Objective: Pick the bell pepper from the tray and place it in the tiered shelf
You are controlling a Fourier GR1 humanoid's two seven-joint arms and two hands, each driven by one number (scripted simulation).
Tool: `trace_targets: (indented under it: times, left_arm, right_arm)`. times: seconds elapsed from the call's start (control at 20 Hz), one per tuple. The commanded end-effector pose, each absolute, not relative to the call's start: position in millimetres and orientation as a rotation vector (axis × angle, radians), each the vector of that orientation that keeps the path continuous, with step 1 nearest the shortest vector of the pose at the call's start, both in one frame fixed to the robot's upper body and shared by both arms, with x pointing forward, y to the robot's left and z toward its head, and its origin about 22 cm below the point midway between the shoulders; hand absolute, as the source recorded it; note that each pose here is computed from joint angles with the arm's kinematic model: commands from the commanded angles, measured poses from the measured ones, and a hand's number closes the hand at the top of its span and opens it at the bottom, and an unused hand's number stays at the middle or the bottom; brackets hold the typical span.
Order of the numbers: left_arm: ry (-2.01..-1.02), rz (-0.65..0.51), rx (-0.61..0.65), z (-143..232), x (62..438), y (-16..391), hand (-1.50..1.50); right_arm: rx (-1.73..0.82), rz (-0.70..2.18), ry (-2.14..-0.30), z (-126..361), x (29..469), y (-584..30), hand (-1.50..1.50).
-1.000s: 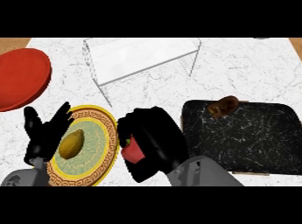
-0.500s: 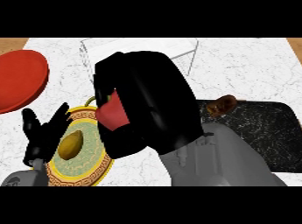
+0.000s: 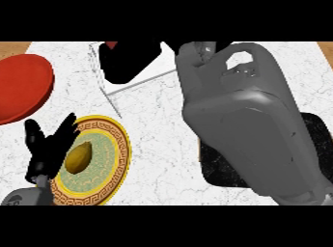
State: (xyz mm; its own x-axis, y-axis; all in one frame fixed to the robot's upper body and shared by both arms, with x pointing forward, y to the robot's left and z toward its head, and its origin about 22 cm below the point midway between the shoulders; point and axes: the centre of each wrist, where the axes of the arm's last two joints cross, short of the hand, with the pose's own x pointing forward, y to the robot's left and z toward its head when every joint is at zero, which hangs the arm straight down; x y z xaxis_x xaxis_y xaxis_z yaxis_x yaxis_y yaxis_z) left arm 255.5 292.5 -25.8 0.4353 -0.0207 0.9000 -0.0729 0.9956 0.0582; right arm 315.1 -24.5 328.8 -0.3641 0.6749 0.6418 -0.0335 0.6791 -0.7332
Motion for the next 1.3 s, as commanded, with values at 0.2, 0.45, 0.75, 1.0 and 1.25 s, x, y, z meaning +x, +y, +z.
trace_targets:
  times: [0.2,0.45,0.75,1.0,1.25]
  left_arm:
    - [-1.104,0.041,0.082,-29,263,292,0.00]
    - [-1.119,0.021,0.076,-31,257,285,0.00]
    - [-1.120,0.013,0.075,-32,250,286,0.00]
    - [-1.117,0.000,0.059,-14,259,286,0.00]
    - [-1.119,0.009,0.057,-18,260,284,0.00]
  right_arm:
    - [-0.527,0.816,-1.793,343,374,-38,1.50]
    - [-0.523,0.899,-1.764,350,395,-29,1.50]
    - [-0.576,0.938,-1.765,344,426,-46,1.50]
    - [-0.592,0.941,-1.765,338,434,-29,1.50]
    - [-0.628,0.948,-1.773,309,446,-28,1.50]
